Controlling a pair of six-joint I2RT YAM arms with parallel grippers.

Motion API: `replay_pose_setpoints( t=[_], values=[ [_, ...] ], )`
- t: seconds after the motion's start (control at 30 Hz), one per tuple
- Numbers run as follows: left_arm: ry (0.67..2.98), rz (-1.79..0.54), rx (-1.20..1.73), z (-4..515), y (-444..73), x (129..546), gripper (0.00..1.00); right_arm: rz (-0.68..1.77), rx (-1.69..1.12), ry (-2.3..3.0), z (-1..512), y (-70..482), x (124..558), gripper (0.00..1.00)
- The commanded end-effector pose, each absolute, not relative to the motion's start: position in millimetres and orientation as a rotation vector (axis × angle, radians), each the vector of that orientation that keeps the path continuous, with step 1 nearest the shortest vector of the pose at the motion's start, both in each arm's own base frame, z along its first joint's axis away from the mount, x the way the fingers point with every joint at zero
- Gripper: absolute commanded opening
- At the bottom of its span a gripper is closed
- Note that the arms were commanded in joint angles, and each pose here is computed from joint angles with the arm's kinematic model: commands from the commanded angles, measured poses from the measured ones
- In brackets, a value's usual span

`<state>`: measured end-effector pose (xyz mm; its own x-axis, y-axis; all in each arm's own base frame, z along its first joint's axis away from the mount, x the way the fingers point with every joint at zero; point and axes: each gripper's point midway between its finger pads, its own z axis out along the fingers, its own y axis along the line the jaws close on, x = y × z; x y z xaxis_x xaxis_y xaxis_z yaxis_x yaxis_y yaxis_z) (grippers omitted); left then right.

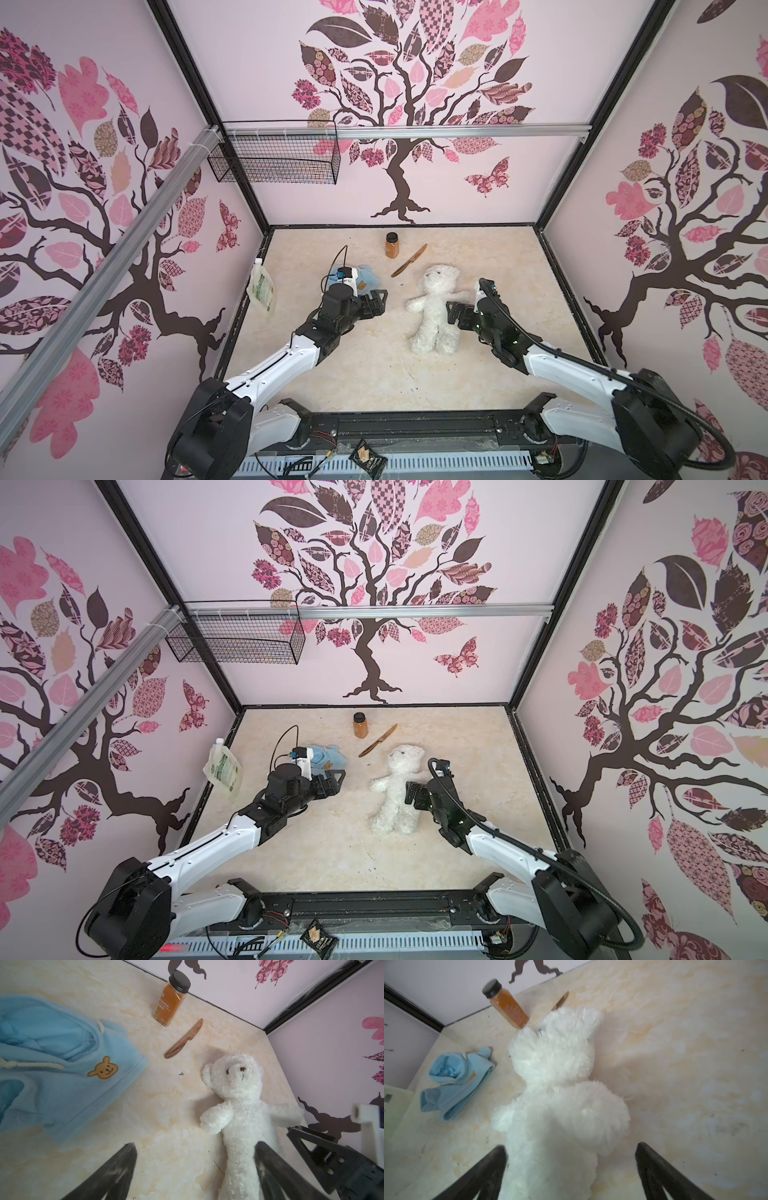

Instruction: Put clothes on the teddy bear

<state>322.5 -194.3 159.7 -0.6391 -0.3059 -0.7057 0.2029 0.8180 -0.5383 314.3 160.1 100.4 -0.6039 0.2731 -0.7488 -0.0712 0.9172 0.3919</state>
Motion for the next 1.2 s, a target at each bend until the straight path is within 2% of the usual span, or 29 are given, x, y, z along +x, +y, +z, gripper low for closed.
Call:
replay_pose_setpoints(
  t=[0.0, 0.03, 0.1, 0.27, 0.37, 0.43, 0.53, 0.9, 1.03, 1.17],
  values=[
    [2.169, -0.747, -0.052, 162.8, -195.8, 317.2, 0.92, 0.582, 0.107, 2.154, 98.2, 185.1, 329.4, 1.00],
    [2.174, -0.740, -0.048, 162.3, -195.2, 316.4, 0.92, 0.589, 0.116, 2.165, 92.1, 188.5, 333.4, 0.99],
    [2.182, -0.725, -0.042, 162.5, -193.0, 314.7, 0.92, 0.622, 0.102, 2.184, 81.5, 197.7, 339.5, 0.90],
    [2.195, -0.686, -0.038, 164.6, -184.7, 307.4, 0.93, 0.787, -0.025, 2.067, 93.5, 211.9, 336.8, 0.47],
    [2.197, -0.668, -0.088, 161.8, -177.2, 304.5, 0.93, 0.989, -0.156, 1.961, 117.5, 217.5, 329.8, 0.33],
    [2.196, -0.682, -0.156, 159.2, -173.0, 303.1, 0.93, 1.103, -0.242, 1.871, 139.3, 218.8, 321.0, 0.30],
    [2.189, -0.704, -0.204, 160.0, -170.0, 300.2, 0.94, 1.150, -0.409, 1.742, 171.8, 225.8, 303.1, 0.29],
    [2.087, -0.663, -0.269, 191.6, -145.2, 296.7, 0.96, 1.146, -0.681, 1.287, 329.3, 225.9, 248.2, 0.18],
    [2.075, -0.689, -0.272, 196.1, -147.3, 297.5, 0.96, 1.149, -0.756, 1.207, 358.2, 226.9, 231.9, 0.14],
    [2.084, -0.687, -0.270, 193.5, -148.2, 297.7, 0.95, 1.160, -0.769, 1.189, 362.0, 227.7, 229.3, 0.14]
  ],
)
